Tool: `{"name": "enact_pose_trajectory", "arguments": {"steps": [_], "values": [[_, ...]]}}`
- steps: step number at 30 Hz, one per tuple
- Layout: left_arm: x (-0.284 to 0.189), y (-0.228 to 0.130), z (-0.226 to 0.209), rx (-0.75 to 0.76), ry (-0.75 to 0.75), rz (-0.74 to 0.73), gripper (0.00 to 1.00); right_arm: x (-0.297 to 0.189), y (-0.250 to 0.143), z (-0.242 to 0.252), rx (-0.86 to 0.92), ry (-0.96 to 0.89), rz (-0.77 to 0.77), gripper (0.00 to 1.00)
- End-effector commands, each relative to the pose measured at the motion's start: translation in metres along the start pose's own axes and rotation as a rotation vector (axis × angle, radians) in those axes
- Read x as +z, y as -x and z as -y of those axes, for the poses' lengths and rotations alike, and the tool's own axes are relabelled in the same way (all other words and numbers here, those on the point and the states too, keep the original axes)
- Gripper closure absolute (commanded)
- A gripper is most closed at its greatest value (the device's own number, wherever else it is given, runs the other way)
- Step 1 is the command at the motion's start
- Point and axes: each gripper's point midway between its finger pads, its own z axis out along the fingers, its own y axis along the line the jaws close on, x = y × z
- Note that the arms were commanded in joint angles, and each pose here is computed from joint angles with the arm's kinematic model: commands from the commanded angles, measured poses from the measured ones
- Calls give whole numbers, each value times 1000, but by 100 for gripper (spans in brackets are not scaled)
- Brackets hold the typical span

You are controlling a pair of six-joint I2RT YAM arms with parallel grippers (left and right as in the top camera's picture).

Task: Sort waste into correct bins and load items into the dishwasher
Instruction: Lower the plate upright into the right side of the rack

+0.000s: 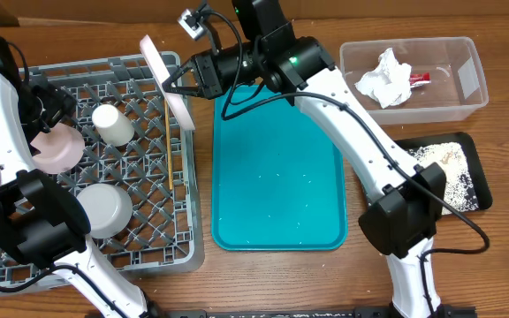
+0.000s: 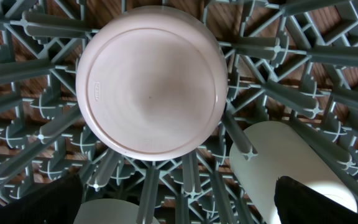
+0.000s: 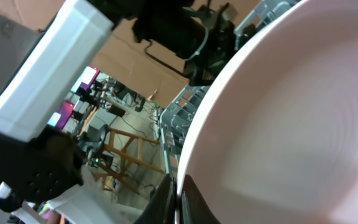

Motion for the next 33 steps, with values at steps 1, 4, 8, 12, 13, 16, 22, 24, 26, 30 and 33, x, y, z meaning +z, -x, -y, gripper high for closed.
{"name": "enact_pose_trajectory", "arguments": {"steps": [1,4,8,12,13,16,22,24,26,30,33], "values": [[-6,5,0,-22,-16,13,0,3,2,8,33,1,7,96],[-6,5,0,-22,-16,13,0,3,4,8,27,3,13,96],[-6,5,0,-22,-16,13,0,4,6,7,48,7,19,96],[-6,5,0,-22,-16,13,0,3,9,0,56,39,21,96],[-6,5,0,-22,-16,13,0,3,9,-2,49,53,18,96],[-6,5,0,-22,-15,13,0,3,10,-7,35,73,17,96],[-5,5,0,-22,-14,11,0,3,12,-7,43,74,22,96],[-5,5,0,-22,-14,11,0,2,12,-7,49,74,23,96],[-5,5,0,-22,-14,11,0,2,12,-7,50,74,22,96],[-5,5,0,-22,-14,11,0,2,12,-7,52,72,22,96],[-5,4,0,-22,-13,11,0,3,12,-5,54,65,24,96]]}}
